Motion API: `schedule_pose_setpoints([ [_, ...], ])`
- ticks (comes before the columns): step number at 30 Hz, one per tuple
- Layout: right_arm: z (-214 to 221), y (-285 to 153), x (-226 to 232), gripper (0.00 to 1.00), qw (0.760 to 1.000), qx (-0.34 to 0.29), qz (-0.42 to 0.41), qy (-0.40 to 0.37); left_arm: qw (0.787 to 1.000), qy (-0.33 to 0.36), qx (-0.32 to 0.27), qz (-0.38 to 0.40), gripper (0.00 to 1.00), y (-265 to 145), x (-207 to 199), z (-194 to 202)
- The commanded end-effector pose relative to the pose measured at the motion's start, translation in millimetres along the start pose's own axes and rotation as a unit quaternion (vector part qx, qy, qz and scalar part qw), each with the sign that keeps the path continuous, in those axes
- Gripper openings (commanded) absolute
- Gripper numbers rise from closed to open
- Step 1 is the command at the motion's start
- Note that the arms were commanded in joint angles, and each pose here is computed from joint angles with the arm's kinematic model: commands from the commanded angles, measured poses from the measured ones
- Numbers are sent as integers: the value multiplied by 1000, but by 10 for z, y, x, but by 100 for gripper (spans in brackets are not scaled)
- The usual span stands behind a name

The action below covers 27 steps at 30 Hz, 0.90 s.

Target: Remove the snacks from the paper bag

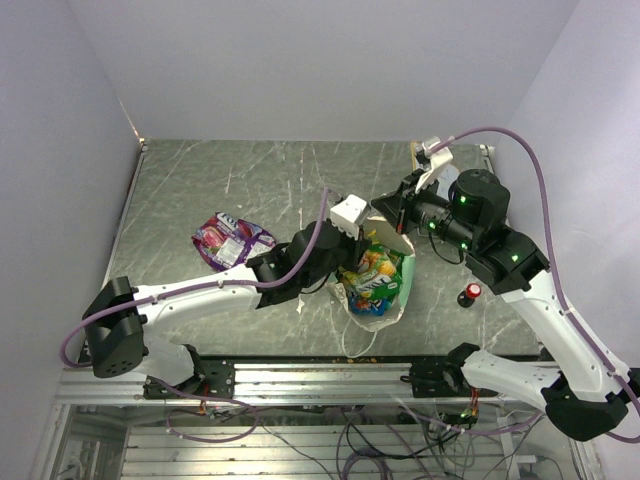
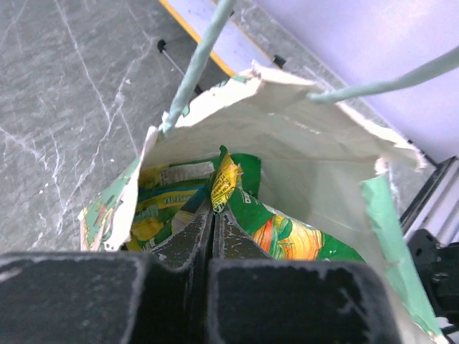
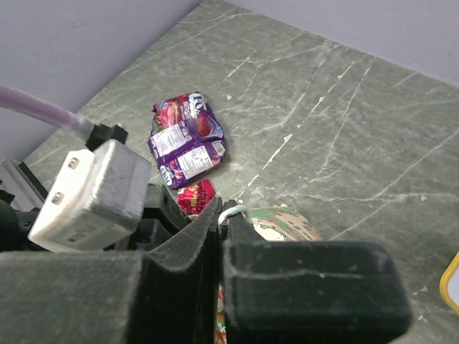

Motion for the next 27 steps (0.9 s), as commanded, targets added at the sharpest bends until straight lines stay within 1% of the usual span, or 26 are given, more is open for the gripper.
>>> schedule_pose_setpoints([
  [1,-312,-105,85,0,998,-62,-7,-17,999,-25,-21,12,7,-76,2,-83],
  [6,-388,-157,32,0,997,-75,20,-29,998,-37,-39,36,7,-87,-59,-158],
  [10,-396,-217,-78,0,994,-82,62,-32,995,-34,-60,73,7,-141,-150,-412],
  [14,-438,-314,-158,0,989,-101,94,-41,992,-33,-94,79,7,-282,-136,-752],
  [19,-464,-427,-258,0,982,-123,136,-38,987,-24,-146,54,7,-552,10,-1195],
  [22,-463,-454,-296,0,980,-125,150,-39,986,-7,-163,36,7,-728,130,-1415],
  [24,-471,-458,-305,0,979,-127,153,-45,985,-1,-173,12,7,-859,256,-1540],
  [27,-479,-427,-303,0,979,-132,148,-52,978,-11,-207,-21,7,-1109,480,-1792],
])
Point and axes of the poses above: each gripper's point midway between its finger pads, its own y axis out along the fingers, its own x axis along the line the jaws close on, z = x × y, the point moved 5 cm from there along -y, back along the fingers, and after that the axes turned 13 degrees about y, right-handed, at the moved point
